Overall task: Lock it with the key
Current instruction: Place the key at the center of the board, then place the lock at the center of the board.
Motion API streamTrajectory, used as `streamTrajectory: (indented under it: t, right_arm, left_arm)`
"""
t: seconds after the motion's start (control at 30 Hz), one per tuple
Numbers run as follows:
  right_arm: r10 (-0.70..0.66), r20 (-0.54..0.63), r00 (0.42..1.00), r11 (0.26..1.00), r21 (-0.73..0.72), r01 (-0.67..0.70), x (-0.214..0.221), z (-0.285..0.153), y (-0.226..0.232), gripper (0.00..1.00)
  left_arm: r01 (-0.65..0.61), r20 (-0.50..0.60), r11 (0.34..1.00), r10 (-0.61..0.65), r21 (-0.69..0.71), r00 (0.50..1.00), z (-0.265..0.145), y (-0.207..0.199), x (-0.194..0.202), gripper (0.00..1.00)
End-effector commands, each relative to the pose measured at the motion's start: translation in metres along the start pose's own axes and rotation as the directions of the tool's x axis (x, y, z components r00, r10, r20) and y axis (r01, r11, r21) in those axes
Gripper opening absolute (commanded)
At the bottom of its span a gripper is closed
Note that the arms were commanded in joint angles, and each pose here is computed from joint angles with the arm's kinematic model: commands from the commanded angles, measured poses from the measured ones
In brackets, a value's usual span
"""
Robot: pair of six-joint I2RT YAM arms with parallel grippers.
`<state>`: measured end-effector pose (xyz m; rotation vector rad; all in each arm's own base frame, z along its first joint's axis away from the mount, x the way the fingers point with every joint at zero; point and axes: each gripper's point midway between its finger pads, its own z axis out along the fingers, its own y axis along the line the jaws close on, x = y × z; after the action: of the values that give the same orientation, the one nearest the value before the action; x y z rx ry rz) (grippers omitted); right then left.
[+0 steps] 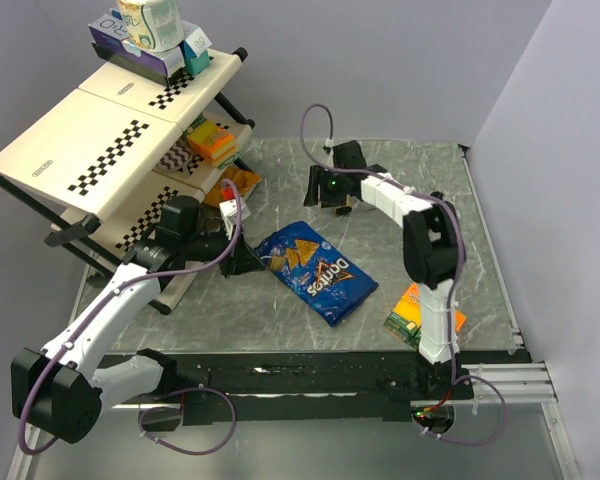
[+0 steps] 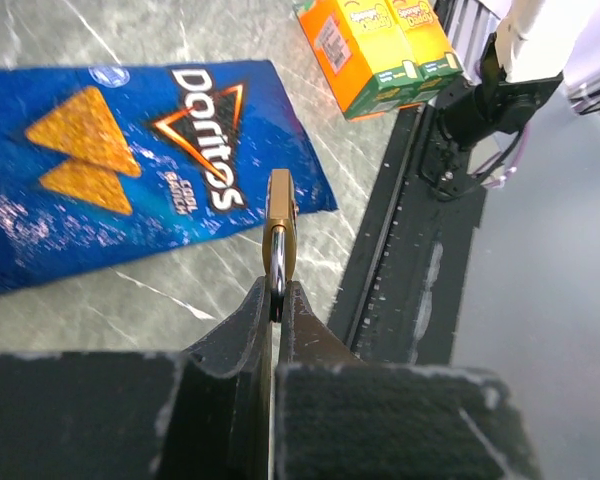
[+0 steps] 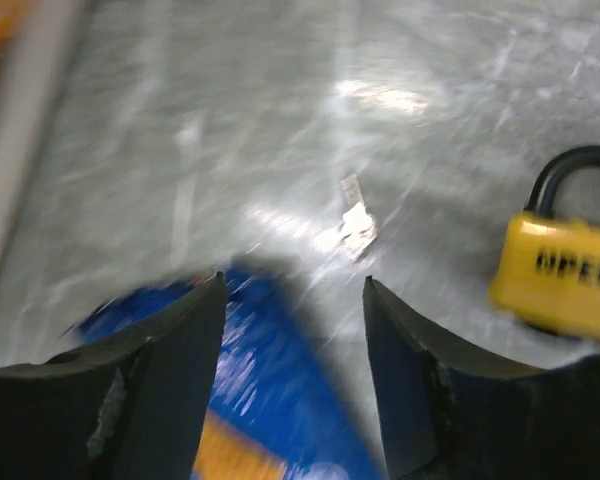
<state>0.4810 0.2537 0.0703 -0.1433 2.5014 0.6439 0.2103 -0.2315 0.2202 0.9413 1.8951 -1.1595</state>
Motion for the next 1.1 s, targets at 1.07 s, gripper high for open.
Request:
streamTrajectory:
  t: [1.07]
  right_arm:
    - [-0.813,0.539,0.218,0.210,-0.078,0.975,0.138,-0.225,0.230,0.92]
  left_arm:
    - [0.420,-0.174,0.900,-0.397,0.117,0.901,-0.011,-0.045,-0.007,0.01]
